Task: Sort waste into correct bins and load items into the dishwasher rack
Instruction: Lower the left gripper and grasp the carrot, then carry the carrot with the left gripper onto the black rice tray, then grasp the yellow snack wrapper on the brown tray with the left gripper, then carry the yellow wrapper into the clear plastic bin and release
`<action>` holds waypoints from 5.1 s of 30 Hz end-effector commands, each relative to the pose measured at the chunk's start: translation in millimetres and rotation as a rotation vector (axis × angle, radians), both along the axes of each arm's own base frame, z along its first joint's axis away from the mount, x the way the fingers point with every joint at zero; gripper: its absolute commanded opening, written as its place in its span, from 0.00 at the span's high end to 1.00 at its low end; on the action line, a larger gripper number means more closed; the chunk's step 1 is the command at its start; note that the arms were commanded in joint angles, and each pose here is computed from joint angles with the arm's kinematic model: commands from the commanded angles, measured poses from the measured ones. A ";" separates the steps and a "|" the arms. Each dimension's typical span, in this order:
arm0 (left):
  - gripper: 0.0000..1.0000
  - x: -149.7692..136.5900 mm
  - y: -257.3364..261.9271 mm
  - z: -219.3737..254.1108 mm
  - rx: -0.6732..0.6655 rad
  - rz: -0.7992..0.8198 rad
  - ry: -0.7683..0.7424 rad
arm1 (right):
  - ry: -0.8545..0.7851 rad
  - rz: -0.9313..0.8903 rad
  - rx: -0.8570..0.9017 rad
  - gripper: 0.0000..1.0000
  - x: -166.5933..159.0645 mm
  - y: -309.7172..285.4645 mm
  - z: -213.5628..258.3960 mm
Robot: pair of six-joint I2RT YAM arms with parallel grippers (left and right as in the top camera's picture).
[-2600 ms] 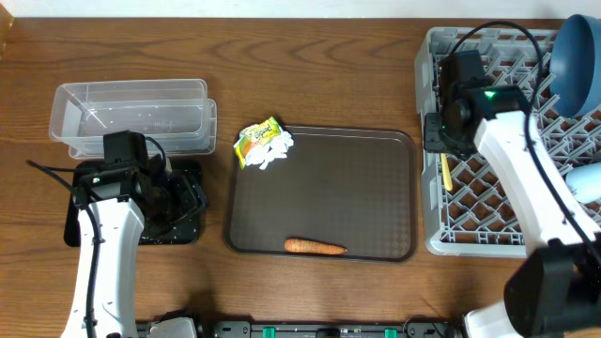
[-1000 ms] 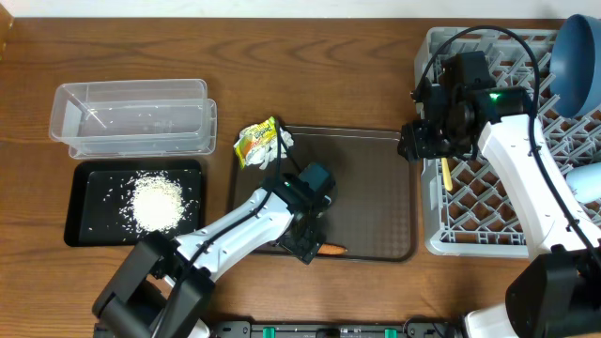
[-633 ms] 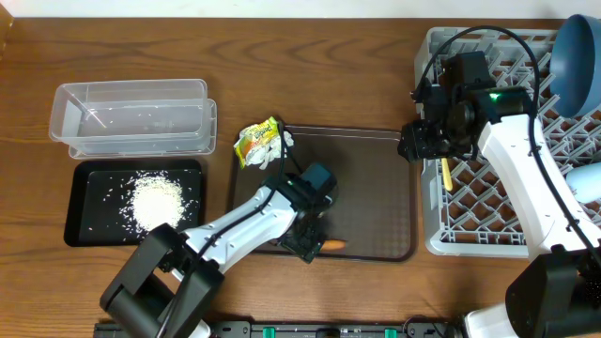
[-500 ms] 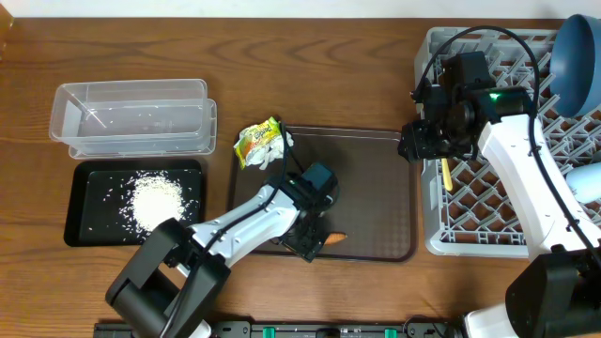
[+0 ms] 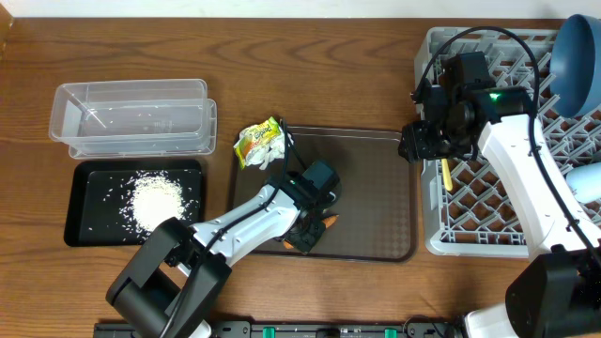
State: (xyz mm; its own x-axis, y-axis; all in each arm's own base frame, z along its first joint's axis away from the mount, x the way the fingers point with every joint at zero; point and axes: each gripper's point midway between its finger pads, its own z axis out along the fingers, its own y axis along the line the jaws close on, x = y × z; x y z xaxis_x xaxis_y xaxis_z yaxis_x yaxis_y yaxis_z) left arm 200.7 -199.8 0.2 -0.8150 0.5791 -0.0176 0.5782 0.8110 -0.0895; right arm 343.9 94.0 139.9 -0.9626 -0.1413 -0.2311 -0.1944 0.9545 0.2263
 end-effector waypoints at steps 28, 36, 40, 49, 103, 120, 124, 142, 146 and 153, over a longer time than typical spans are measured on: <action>0.82 65.7 66.1 81.7 -0.080 0.348 -0.252 | 0.021 0.031 -0.004 0.44 -4.7 4.5 -4.6; 0.81 93.1 170.1 130.2 -0.119 0.769 -0.409 | 0.020 0.031 -0.004 0.44 -4.7 4.4 -4.6; 0.81 95.2 221.9 130.3 -0.100 1.001 -0.420 | 0.019 0.032 -0.005 0.44 -4.5 4.4 -4.5; 0.81 75.6 308.3 99.5 -0.032 1.445 -0.319 | 0.022 0.031 -0.009 0.44 -5.2 3.8 -4.9; 0.29 156.7 169.4 158.6 -0.407 0.775 -0.544 | 0.037 0.030 -0.014 0.44 -8.6 2.6 -5.7; 0.31 167.1 124.7 49.9 -0.275 0.683 -0.314 | 0.037 0.030 -0.014 0.44 -8.6 2.6 -5.7; 0.38 170.8 116.9 53.6 -0.324 0.669 -0.315 | 0.038 0.030 -0.014 0.44 -8.7 2.6 -5.7; 0.94 177.5 118.0 59.3 -0.334 0.668 -0.351 | 0.059 0.029 -0.021 0.45 -13.7 1.0 -6.8; 0.94 182.7 119.4 87.1 -0.366 0.662 -0.427 | 0.061 0.027 -0.032 0.46 -14.2 -0.9 -7.4; 0.91 206.0 177.8 168.9 -0.298 0.772 -0.781 | 0.063 0.017 -0.031 0.47 -13.9 -3.0 -7.4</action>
